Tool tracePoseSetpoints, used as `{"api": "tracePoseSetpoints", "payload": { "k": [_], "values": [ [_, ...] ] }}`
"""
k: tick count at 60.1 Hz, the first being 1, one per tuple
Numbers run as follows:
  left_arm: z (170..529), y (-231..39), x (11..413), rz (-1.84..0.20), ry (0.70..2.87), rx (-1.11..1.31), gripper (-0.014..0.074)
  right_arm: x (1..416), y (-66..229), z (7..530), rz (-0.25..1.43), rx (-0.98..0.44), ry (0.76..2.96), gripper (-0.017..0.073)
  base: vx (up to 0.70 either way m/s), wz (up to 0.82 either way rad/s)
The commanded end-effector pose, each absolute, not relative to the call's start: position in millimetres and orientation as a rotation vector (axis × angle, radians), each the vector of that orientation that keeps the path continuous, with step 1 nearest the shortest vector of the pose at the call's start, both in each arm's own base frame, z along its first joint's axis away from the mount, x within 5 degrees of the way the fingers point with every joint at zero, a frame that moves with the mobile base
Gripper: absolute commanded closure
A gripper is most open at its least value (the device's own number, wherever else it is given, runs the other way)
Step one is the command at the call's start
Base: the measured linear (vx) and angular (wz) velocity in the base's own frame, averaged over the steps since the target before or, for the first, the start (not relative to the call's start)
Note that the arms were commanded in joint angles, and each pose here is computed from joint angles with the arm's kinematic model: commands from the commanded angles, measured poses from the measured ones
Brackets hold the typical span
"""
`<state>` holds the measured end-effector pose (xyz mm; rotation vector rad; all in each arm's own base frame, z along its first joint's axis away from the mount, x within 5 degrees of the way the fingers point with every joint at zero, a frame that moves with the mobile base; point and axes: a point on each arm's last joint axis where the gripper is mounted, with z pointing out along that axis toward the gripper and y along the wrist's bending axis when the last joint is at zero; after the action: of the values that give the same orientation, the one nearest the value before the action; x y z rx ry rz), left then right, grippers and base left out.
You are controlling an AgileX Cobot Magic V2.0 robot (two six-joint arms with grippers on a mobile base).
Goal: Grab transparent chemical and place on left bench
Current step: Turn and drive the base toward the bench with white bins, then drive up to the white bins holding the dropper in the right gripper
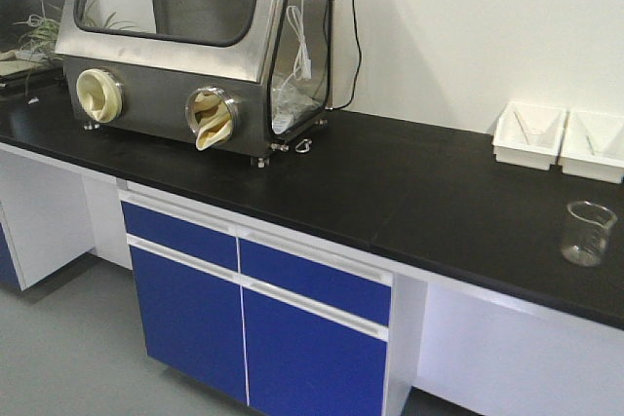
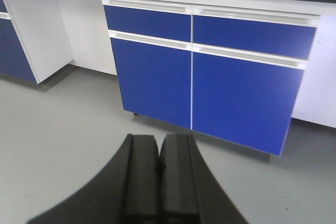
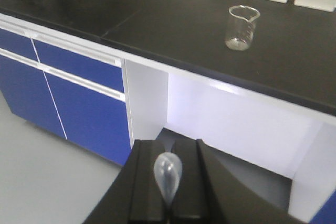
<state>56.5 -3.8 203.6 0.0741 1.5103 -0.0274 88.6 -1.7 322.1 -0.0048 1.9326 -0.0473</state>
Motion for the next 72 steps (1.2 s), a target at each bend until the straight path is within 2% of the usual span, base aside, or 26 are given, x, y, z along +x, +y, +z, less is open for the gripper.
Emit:
{"api": "tracePoseSetpoints", "payload": {
  "k": [1, 24, 72],
  "values": [
    [206.3, -3.6, 55.0, -0.035, 1.429, 0.064, 0.0597, 90.4, -0.6, 337.7, -0.05, -0.036, 1.841, 0.0559, 0.46, 0.08],
    [206.3, -3.6, 55.0, -0.035, 1.429, 0.064, 0.0597, 90.4, -0.6, 337.7, -0.05, -0.036, 1.841, 0.0559, 0.46, -0.13],
    [206.3, -3.6, 55.0, -0.035, 1.429, 0.064, 0.0597, 90.4, -0.5, 337.8, -0.049, -0.037, 1.84, 0.0559, 0.39, -0.48]
  ]
}}
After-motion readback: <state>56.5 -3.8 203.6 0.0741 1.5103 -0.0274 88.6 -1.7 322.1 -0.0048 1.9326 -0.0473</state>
